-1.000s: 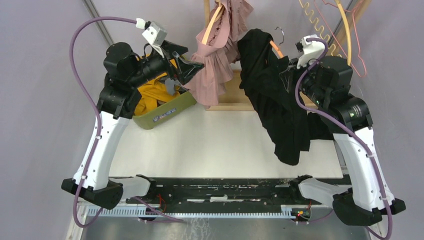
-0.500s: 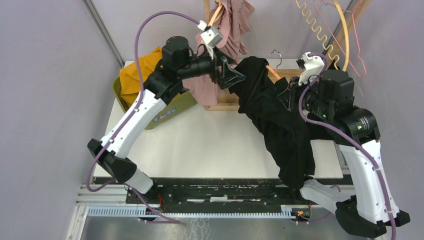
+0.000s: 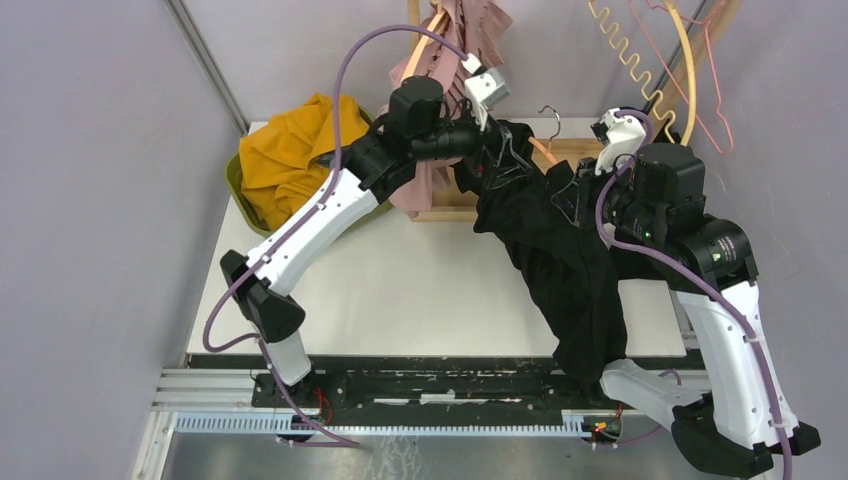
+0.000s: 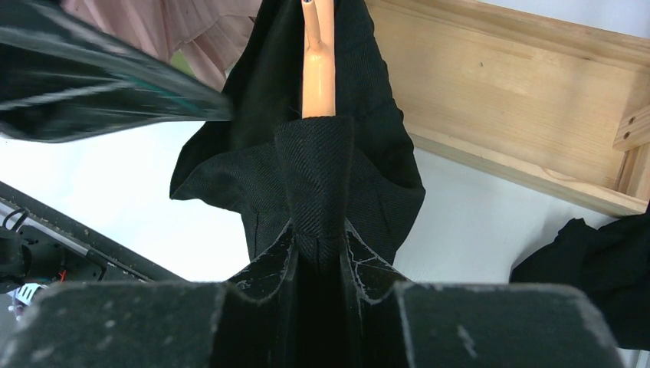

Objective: Remove the skirt from the hanger

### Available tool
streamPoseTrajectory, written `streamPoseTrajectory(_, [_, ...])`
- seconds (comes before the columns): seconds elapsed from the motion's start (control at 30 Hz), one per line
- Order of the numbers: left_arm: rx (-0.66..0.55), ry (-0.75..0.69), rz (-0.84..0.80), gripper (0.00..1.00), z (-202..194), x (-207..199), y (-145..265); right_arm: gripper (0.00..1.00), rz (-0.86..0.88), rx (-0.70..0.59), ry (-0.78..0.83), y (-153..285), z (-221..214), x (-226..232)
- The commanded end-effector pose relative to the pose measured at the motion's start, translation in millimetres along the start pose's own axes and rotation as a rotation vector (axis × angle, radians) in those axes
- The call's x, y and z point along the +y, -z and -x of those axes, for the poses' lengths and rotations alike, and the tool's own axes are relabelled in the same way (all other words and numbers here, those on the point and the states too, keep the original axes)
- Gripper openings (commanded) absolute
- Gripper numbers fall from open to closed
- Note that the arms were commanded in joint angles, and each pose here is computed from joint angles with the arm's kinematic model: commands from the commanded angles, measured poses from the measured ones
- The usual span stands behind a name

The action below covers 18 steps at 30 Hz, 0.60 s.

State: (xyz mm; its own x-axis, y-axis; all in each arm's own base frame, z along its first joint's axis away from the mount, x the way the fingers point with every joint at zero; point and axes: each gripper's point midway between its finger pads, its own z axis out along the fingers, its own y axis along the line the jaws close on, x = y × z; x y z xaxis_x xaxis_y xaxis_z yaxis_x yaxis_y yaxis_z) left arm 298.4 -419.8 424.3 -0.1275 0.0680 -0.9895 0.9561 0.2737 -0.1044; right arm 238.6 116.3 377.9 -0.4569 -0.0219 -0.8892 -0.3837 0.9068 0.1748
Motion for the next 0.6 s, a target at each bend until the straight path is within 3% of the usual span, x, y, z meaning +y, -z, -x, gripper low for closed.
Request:
streamPoseTrajectory(0.0, [0.121, -0.072, 0.145, 0.94, -32, 34, -3, 0.01, 0.032, -0.163, 0.016, 10, 39, 8])
streamPoseTrajectory(0.1, [0.159, -0.089, 0.197, 0.93, -45, 49, -5, 0.01, 0.033, -0.168, 0.013, 11, 42, 9])
streamPoseTrajectory(0.27, [0.177, -0.089, 0.213, 0.8, -56, 60, -17, 0.01, 0.036, -0.17, 0.013, 12, 44, 10])
streamPoseTrajectory(0.3, [0.174, -0.086, 0.213, 0.72, -56, 62, -19, 0.01, 0.034, -0.172, 0.013, 12, 44, 9])
streamPoseTrajectory(0.4, [0.152, -0.082, 0.226, 0.34, -50, 66, -23, 0.01, 0.027, -0.167, 0.014, 12, 44, 8])
streamPoseTrajectory(0.47, [0.132, -0.083, 0.244, 0.21, -41, 69, -21, 0.01, 0.022, -0.163, 0.014, 10, 43, 7])
streamPoseTrajectory(0.57, [0.089, -0.09, 0.265, 0.15, -19, 68, -14, 0.01, 0.016, -0.143, 0.015, 2, 38, 5])
